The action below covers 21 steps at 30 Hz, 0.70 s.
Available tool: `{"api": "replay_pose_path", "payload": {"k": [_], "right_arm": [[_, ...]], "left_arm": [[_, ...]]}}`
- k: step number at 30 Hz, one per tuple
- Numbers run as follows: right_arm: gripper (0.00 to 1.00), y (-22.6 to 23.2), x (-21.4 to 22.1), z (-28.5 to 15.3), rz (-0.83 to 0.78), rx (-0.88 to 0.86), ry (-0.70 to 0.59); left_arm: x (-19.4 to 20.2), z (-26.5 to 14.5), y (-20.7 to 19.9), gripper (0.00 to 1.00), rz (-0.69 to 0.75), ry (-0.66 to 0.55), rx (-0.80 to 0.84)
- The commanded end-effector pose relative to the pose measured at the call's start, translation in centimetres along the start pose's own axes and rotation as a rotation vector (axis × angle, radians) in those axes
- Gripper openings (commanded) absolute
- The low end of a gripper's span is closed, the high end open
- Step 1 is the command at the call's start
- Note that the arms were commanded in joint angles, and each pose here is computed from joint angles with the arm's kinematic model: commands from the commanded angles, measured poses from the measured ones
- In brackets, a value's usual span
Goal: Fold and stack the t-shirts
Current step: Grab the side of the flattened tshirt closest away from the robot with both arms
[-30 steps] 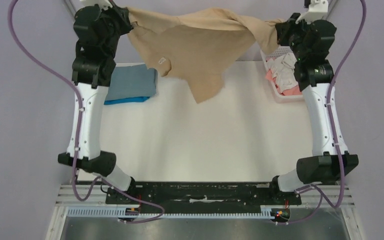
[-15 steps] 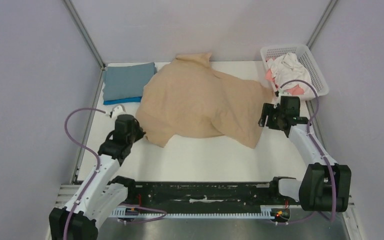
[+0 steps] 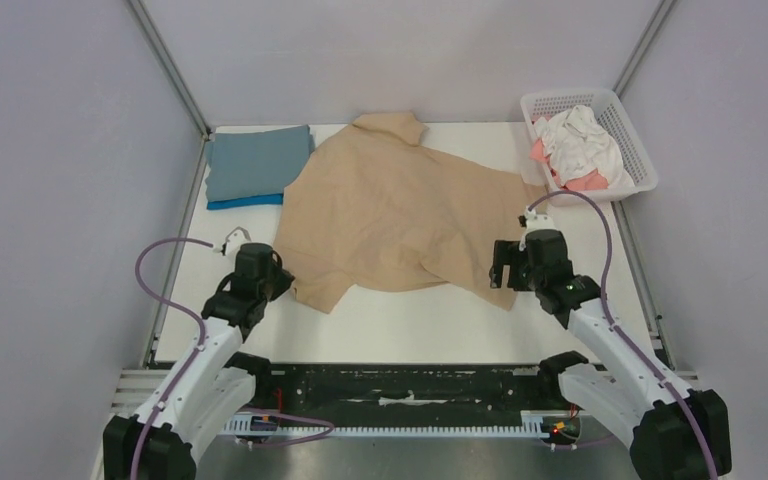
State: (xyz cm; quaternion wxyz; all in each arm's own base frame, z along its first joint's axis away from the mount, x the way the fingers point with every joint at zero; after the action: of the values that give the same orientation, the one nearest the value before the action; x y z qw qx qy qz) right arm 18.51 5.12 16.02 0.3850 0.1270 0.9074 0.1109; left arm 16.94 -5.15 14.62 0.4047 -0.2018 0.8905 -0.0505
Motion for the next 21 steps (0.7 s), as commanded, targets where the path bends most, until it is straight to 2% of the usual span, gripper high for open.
{"api": "replay_pose_path", "payload": {"k": [1,5,10,12,15,21], "right_arm": [[0.83,-1.3,4.0,0.5,0.079,0.099,0.058],[0.79,-1.9,6.0,1.7,0.119,0.098,0.079],[0.6,-1.5,7.2,3.3,0.166,0.029,0.11],[0.34,-1.6,7.4,3.5,0.18,0.036,0.105],[0.01,-1.4,6.4,3.0,0.175,0.05,0.066],[0.0,0.6,2.0,-1.4,0.14,-0.036,0.007]], "left_arm": [[-1.0,-0.5,-0.3,0.02,-0.062,-0.072,0.023],[-0.7,-0.6,-0.2,0.02,-0.07,-0.079,0.03],[-0.6,-0.5,0.0,0.02,-0.07,-0.082,0.023],[-0.5,-0.4,0.0,0.02,-0.07,-0.08,0.019],[-0.4,-0.4,0.1,0.02,-0.069,-0.081,0.013],[-0.8,-1.0,0.4,0.02,-0.069,-0.11,-0.014]]}}
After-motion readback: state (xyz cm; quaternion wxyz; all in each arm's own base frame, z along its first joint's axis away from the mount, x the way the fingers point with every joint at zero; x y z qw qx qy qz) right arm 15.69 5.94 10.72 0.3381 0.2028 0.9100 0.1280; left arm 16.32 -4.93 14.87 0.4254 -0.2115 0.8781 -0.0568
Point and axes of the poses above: each gripper's point midway between its finger pads, its own z axis out along the fingers, its own y axis along the line the jaws close on, x = y × z, the point moved 10 cm from there along -z, back along the fingers, and after that the axes turned 15 degrees about z, right-handed, at the moved point
